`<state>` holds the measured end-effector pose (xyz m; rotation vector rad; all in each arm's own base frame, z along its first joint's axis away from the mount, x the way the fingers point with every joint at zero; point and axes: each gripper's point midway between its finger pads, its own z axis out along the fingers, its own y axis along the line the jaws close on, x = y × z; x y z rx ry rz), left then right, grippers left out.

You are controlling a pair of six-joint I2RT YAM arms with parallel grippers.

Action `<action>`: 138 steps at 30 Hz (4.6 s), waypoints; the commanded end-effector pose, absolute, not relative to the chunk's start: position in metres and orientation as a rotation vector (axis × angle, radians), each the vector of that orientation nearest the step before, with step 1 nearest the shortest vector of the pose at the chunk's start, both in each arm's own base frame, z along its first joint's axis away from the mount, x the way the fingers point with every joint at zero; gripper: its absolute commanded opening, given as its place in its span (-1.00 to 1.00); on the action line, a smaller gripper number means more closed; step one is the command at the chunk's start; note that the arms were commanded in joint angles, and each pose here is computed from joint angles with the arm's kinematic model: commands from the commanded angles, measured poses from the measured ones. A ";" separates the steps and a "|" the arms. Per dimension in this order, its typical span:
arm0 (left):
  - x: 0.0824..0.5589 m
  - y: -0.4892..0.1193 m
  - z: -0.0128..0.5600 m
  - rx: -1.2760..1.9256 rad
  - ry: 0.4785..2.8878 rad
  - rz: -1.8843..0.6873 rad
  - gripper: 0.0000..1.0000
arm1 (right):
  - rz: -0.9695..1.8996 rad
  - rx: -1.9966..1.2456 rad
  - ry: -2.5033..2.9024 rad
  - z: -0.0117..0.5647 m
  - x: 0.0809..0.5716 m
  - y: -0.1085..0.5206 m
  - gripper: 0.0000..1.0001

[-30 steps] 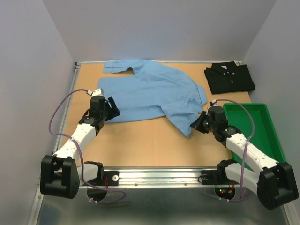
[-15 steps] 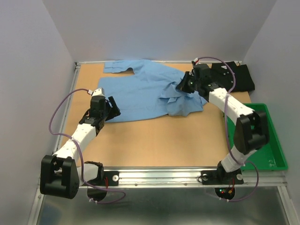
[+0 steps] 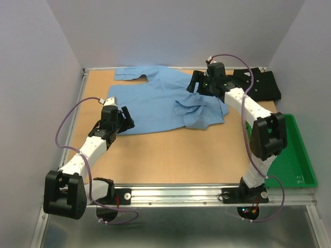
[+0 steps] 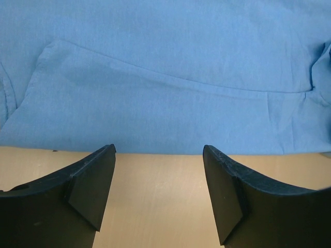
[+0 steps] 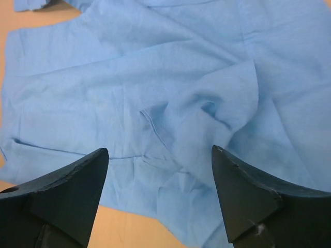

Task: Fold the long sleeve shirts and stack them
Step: Fold the shirt

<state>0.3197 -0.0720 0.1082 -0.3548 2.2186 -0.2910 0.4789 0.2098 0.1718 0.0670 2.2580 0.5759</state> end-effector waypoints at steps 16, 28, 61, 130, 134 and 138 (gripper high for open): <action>0.323 -0.084 0.123 -0.275 2.166 -0.329 0.59 | 0.507 -0.109 2.309 0.141 0.369 0.167 0.31; 0.323 -0.084 0.126 -0.277 2.156 -0.327 0.59 | 0.469 -0.207 2.347 0.097 0.387 0.175 0.01; 0.321 -0.068 0.114 -0.350 2.192 -0.222 0.59 | -0.673 -0.509 1.947 0.281 0.496 0.099 -0.99; 0.315 -0.056 0.114 -0.422 2.189 -0.165 0.59 | -0.884 -0.387 1.833 0.271 0.467 0.178 -0.99; 0.316 -0.058 0.114 -0.417 2.194 -0.174 0.59 | -0.922 -0.391 1.913 0.251 0.447 0.141 -0.99; 0.316 -0.061 0.111 -0.410 2.207 -0.186 0.59 | -0.736 -0.502 2.091 0.221 0.415 0.141 -0.99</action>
